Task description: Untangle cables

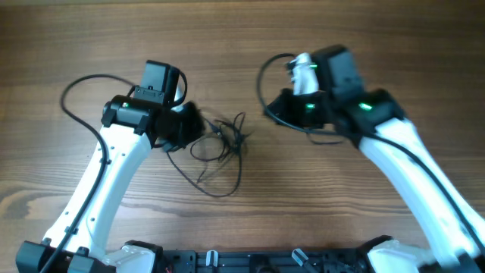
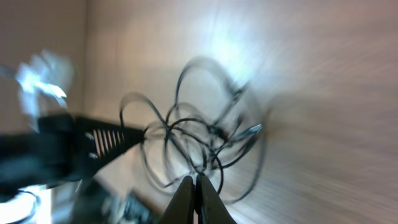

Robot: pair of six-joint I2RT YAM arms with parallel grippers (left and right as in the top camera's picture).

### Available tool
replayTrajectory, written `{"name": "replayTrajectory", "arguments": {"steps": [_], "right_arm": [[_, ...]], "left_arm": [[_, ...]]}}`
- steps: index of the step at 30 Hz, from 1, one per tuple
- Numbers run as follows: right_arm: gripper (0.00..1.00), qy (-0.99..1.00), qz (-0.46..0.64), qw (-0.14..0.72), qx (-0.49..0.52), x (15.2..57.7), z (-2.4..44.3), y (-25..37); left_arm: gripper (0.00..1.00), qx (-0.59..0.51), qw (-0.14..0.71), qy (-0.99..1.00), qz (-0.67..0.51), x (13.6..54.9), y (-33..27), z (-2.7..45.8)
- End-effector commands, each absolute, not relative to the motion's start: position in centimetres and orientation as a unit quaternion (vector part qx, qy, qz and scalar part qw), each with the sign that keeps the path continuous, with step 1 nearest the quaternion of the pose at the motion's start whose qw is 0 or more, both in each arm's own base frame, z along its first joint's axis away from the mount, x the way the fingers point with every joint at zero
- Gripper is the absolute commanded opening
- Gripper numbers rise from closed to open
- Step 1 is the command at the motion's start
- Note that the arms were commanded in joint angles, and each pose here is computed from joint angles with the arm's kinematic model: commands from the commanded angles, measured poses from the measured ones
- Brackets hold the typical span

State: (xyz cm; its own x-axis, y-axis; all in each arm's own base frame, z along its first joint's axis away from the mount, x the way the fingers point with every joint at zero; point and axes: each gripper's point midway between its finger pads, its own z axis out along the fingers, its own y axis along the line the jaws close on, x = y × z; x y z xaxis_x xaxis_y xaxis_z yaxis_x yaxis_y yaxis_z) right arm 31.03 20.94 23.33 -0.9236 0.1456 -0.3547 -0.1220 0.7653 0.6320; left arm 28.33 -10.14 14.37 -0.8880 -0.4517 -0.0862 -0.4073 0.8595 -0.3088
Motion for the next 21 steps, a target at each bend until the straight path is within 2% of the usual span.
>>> {"name": "replayTrajectory", "arguments": {"steps": [1, 7, 12, 13, 14, 15, 17, 18, 21], "right_arm": [[0.04, 0.904, 0.232, 0.347, 0.098, 32.8, 28.3, 13.0], [0.04, 0.873, 0.183, 0.427, 0.147, 31.2, 32.1, 8.2], [0.06, 0.873, 0.252, 0.403, 0.108, 29.6, 32.9, 10.7], [0.12, 0.878, 0.267, 0.386, 0.098, 29.4, 32.4, 11.4], [0.23, 0.881, 0.275, 0.375, 0.091, 29.3, 32.1, 11.9], [0.43, 0.887, 0.285, 0.354, 0.078, 29.2, 31.4, 12.7], [0.70, 0.898, 0.301, 0.314, 0.070, 29.1, 30.0, 13.7], [0.75, 0.902, 0.310, 0.293, 0.061, 29.1, 29.3, 14.4], [0.79, 0.903, 0.361, 0.231, -0.007, 28.7, 27.7, 17.3]], "left_arm": [[0.04, -0.298, 0.135, 0.945, 0.029, 29.1, -3.4, 13.3], [0.07, -0.311, 0.147, 0.938, 0.054, 29.4, -2.5, 13.3], [0.04, -0.302, 0.120, 0.944, -0.053, 30.0, -6.3, 13.2], [0.04, -0.266, 0.110, 0.951, -0.112, 30.5, -8.6, 13.5], [0.04, -0.238, 0.105, 0.953, -0.153, 30.8, -10.2, 13.9], [0.04, -0.192, 0.095, 0.950, -0.227, 31.0, -12.8, 14.9], [0.04, -0.141, 0.085, 0.931, -0.327, 31.2, -16.2, 17.0], [0.04, -0.123, 0.081, 0.918, -0.367, 31.2, -17.5, 18.1], [0.04, -0.077, 0.083, 0.886, -0.450, 31.4, -19.9, 20.8]]}}
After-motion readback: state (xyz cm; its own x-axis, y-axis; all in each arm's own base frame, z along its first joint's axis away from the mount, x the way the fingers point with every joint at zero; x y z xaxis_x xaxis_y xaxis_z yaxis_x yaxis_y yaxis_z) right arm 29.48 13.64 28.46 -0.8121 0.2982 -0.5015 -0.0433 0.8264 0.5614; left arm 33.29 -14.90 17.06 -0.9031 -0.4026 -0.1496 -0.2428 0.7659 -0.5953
